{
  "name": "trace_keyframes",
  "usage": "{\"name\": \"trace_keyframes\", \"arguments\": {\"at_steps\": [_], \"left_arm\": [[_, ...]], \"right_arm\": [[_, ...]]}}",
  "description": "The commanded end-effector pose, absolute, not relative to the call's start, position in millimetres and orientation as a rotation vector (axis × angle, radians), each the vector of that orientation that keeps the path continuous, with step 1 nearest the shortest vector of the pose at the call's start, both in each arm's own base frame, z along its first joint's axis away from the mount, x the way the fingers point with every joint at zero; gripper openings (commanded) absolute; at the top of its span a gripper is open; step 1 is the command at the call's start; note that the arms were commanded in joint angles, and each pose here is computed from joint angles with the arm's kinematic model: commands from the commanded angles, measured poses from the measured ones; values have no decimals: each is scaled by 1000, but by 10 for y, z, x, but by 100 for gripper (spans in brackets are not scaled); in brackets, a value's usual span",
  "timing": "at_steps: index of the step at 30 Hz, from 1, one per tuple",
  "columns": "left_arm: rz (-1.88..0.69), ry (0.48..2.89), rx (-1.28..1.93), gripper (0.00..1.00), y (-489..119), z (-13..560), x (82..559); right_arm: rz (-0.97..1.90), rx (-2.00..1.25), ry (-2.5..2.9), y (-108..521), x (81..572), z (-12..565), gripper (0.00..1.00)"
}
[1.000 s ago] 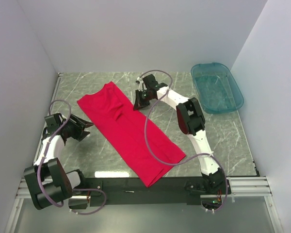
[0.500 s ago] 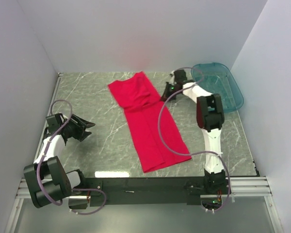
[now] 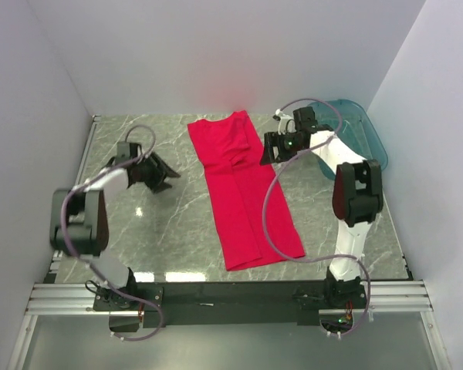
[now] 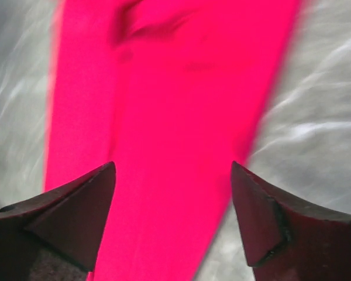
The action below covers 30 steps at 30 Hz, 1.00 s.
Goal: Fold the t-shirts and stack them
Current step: Fold the tshirt
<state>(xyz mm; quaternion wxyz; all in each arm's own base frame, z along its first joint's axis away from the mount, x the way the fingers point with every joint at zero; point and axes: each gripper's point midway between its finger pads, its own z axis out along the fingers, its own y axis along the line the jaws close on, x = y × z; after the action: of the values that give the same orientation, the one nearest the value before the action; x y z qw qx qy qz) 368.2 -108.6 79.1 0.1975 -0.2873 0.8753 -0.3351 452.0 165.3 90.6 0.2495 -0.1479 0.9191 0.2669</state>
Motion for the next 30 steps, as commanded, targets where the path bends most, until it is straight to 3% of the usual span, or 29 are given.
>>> {"name": "trace_keyframes", "arguments": {"at_steps": [1, 5, 10, 11, 12, 15, 19, 23, 26, 30], "left_arm": [[-861, 2461, -751, 58, -1179, 663, 4137], [-852, 2526, -686, 53, -1504, 521, 4518], [-807, 2550, -736, 45, -1644, 306, 4848], [-797, 2547, -747, 44, -1651, 289, 4890], [-783, 2569, -776, 42, -1653, 178, 4893], [-778, 2568, -795, 40, -1696, 122, 5028], [-740, 2570, -810, 35, -1698, 63, 5161], [-706, 2571, -832, 23, -1659, -45, 5245], [-723, 2566, -839, 5, -1657, -59, 5312], [-715, 2524, -844, 1, -1564, 23, 5415]], "right_arm": [[949, -833, 2286, 1823, 3908, 1363, 87], [820, -886, 2150, 1705, 3615, 1699, 89], [614, -744, 1952, 1534, 3629, 2182, 91], [632, -693, 1969, 1494, 3617, 2134, 91], [696, -638, 1981, 1518, 3591, 2169, 100], [969, -717, 2009, 1686, 3357, 2177, 99], [981, -729, 1990, 1695, 3312, 2146, 99], [961, -736, 1984, 1673, 3285, 2168, 99], [946, -723, 1975, 1643, 3298, 2191, 99], [931, -722, 1983, 1613, 3298, 2169, 98]]}}
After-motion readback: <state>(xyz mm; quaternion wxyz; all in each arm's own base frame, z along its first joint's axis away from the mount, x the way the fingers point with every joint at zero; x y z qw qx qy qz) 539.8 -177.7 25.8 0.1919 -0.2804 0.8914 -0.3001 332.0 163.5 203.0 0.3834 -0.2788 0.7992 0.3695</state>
